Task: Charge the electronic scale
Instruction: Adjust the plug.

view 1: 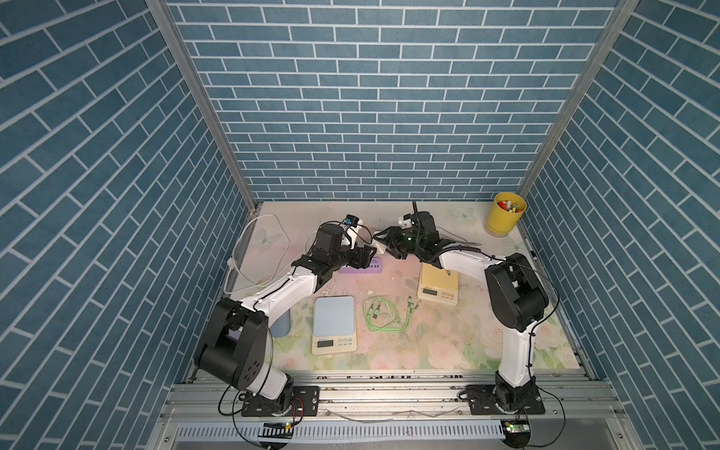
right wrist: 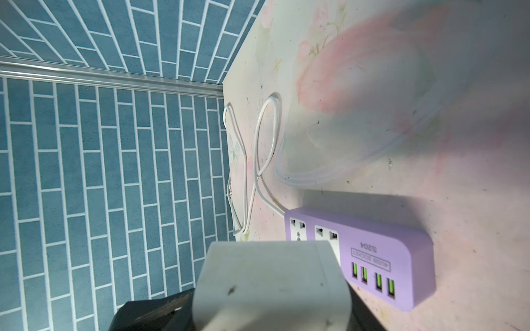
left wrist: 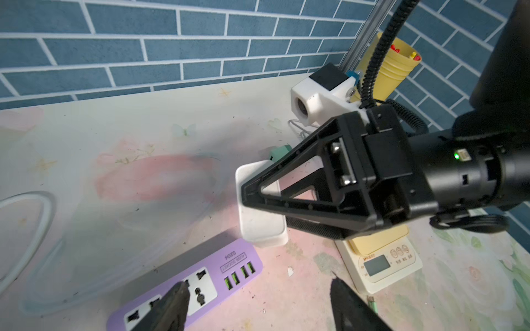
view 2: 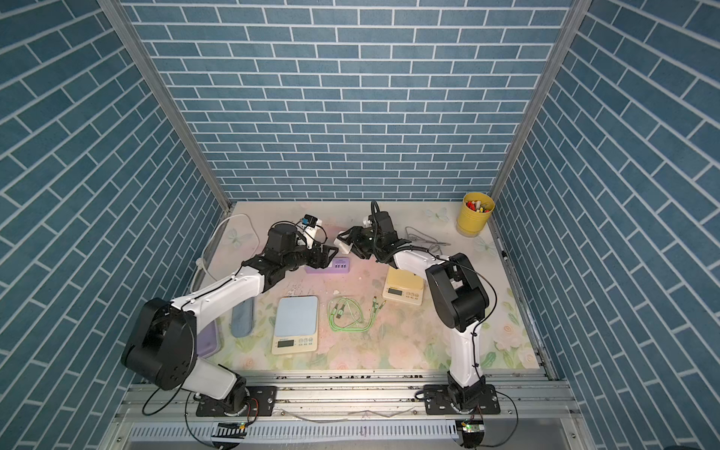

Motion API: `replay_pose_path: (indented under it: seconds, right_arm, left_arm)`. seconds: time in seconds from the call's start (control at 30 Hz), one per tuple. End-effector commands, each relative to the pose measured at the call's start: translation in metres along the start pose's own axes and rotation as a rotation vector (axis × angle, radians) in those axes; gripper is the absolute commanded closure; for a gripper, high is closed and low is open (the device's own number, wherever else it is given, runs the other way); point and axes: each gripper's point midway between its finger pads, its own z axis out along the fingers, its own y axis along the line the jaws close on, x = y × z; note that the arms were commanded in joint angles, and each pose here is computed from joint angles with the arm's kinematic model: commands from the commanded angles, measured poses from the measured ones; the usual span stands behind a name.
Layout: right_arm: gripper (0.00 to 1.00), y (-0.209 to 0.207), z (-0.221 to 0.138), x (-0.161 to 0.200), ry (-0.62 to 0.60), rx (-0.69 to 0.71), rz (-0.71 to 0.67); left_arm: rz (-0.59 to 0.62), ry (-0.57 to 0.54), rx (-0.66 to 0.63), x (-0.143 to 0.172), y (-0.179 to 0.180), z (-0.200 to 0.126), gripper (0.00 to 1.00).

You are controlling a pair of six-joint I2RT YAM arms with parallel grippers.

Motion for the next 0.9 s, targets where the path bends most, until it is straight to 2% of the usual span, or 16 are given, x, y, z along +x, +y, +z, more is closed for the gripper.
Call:
replay_pose_path:
  seconds: [0.0, 0.17, 0.5, 0.57, 0.77, 0.8, 0.83, 0.87]
  right_arm:
    - [0.68, 0.035, -0.001, -0.007, -0.029, -0.095, 0.039]
    - [0.68, 0.043, 0.001, 0.000, -0.001, -0.148, 0.084]
    - [0.68, 0.045, 0.009, 0.017, 0.065, -0.166, 0.102]
    - [0.68, 0.046, 0.009, 0.019, 0.072, -0.166, 0.099]
    - [0.66, 0.043, 0.012, 0.024, 0.089, -0.162, 0.101]
    - [0.62, 0.043, 0.012, 0.024, 0.091, -0.162, 0.099]
    - [0.53, 0.043, 0.012, 0.024, 0.092, -0.163, 0.092]
    - [0.44, 0.044, 0.011, 0.023, 0.093, -0.159, 0.083]
  left_arm:
    - [-0.008, -0.075, 0.055, -0.015, -0.010, 0.010, 0.22]
    - [-0.010, -0.098, 0.042, -0.015, -0.004, 0.023, 0.29]
    - [-0.005, -0.098, 0.027, -0.018, 0.004, 0.040, 0.40]
    - [-0.006, -0.096, 0.028, -0.020, 0.005, 0.043, 0.50]
    - [-0.033, -0.109, 0.034, -0.027, 0.009, 0.041, 0.89]
    - [-0.035, -0.101, 0.038, -0.026, 0.009, 0.042, 0.94]
    - [-0.040, -0.092, 0.033, -0.024, 0.010, 0.041, 1.00]
    - [-0.043, -0.083, 0.023, -0.022, 0.012, 0.041, 1.00]
